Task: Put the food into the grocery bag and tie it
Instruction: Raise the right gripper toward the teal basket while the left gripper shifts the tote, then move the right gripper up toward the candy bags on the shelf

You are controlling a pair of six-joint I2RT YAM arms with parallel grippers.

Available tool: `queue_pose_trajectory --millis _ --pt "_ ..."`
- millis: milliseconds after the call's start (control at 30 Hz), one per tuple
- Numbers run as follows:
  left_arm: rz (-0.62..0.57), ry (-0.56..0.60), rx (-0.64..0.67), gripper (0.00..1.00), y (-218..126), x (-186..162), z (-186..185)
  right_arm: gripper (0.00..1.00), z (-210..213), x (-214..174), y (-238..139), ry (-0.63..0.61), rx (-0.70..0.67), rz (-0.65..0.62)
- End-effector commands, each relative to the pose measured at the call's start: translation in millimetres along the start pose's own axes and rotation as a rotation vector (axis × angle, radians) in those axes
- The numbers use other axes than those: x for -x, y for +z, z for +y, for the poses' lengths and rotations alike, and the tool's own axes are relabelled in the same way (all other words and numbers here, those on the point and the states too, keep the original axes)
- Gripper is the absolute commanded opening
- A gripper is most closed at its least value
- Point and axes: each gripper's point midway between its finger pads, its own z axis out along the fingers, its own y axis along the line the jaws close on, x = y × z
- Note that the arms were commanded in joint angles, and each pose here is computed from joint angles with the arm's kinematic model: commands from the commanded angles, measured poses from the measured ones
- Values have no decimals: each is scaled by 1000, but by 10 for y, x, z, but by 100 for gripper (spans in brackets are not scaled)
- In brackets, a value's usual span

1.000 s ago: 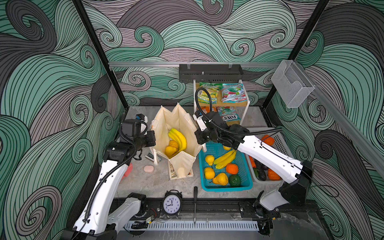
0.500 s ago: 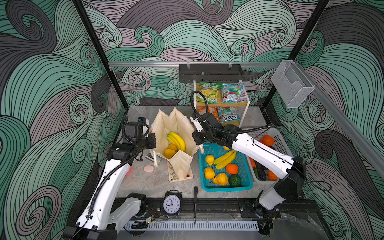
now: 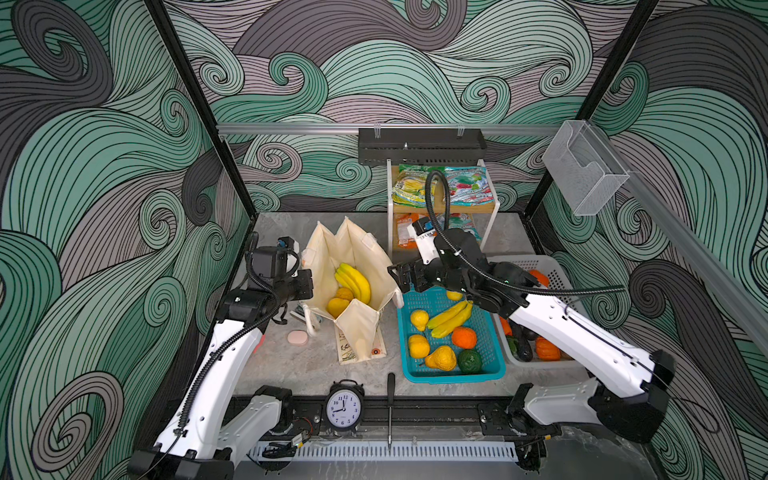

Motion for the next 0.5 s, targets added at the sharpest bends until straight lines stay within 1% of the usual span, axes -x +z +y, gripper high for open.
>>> queue_pose_trajectory --millis 0,133,333,467 --pt "16 12 -11 0 10 -80 2 99 -200 12 -150 9 -90 -51" --pt "17 10 -23 0 7 -111 -12 99 -349 -10 -370 26 -114 -89" --pt "15 11 -38 0 -4 -122 -36 99 -596 27 -747 100 -125 -169" --pt "10 13 -37 0 -15 -121 -32 99 -746 -6 -872 149 -129 -169"
